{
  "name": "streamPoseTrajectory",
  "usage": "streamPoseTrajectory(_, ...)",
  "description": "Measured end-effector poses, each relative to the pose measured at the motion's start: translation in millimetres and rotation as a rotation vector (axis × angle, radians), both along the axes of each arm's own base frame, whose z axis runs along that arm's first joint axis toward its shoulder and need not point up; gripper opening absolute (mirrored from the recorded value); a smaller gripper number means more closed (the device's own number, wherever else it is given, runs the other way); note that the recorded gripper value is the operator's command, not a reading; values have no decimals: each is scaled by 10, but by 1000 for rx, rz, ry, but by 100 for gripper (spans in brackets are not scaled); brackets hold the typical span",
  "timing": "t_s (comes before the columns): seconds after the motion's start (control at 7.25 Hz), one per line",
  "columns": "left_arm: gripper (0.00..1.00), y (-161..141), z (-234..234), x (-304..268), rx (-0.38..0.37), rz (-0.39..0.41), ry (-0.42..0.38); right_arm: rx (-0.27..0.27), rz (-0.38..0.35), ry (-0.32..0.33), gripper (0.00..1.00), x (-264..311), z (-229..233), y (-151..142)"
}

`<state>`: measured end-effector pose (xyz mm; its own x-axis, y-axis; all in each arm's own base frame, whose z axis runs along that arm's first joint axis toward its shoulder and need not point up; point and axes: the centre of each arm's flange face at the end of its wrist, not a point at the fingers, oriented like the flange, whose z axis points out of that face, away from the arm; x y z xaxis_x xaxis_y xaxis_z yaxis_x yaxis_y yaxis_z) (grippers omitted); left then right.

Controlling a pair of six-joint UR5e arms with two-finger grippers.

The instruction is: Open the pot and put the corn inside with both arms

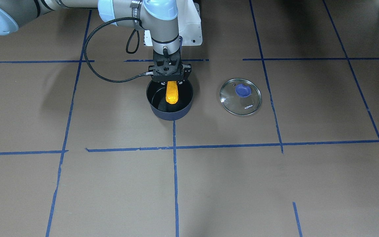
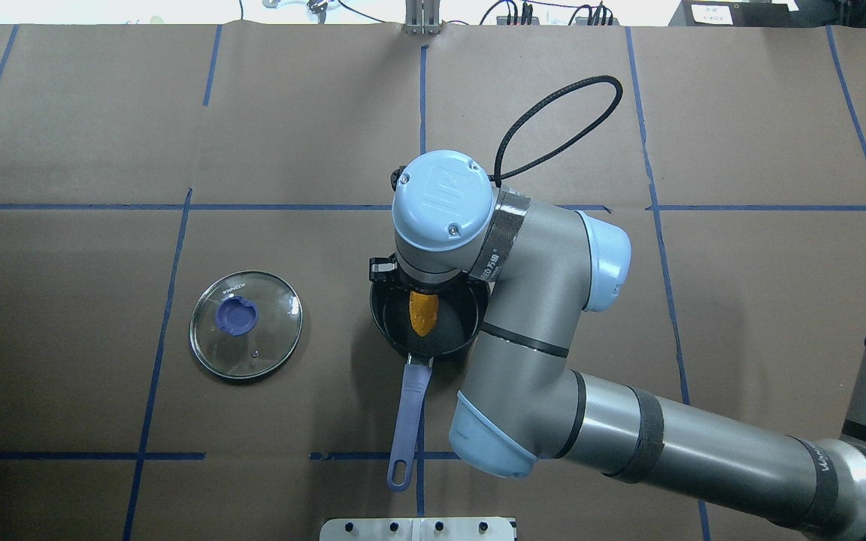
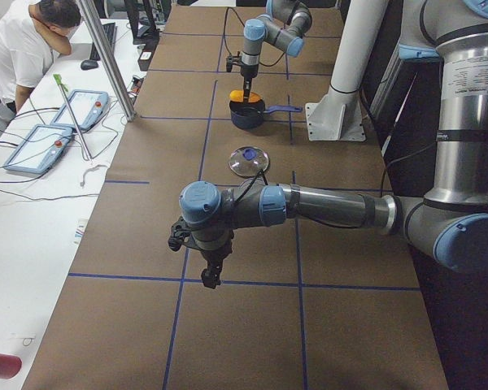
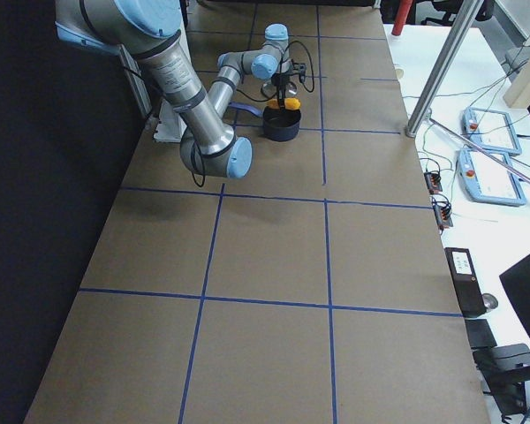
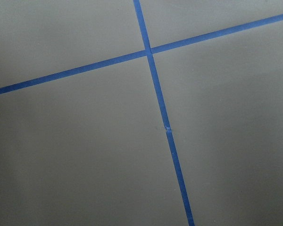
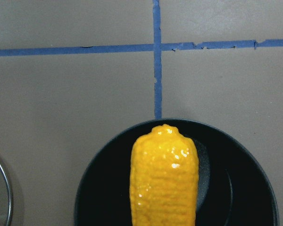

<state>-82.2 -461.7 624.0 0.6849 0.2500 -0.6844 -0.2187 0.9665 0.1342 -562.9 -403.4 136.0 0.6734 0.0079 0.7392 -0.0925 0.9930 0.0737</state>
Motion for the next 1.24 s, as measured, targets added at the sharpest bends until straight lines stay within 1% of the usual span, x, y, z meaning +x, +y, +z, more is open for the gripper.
streamPoseTrajectory(0.41, 100, -5, -3, 5, 0, 1, 0, 3, -6, 1, 100, 9, 28, 11)
streamPoseTrajectory(0.55, 100, -8, -8, 4, 0, 0, -2, 8, -9, 4, 100, 89, 63, -91)
streamPoseTrajectory(0.69, 100, -7, -6, 3, -1, 0, -3, 12, -26, 14, 100, 308, 205, -351)
streamPoseTrajectory(0.83, 100, -7, -1, 2, -2, 0, -5, 17, -60, 31, 100, 685, 497, -727)
streamPoseTrajectory(0.97, 100, -6, 4, 2, -3, 0, -6, 28, -106, 47, 100, 1263, 913, -1173)
streamPoseTrajectory(1.1, 100, -5, 18, 2, -6, 0, -6, 50, -162, 57, 100, 2050, 1456, -1598)
streamPoseTrajectory(1.24, 100, -2, 45, 2, -12, 0, -6, 95, -228, 71, 100, 2935, 2100, -1869)
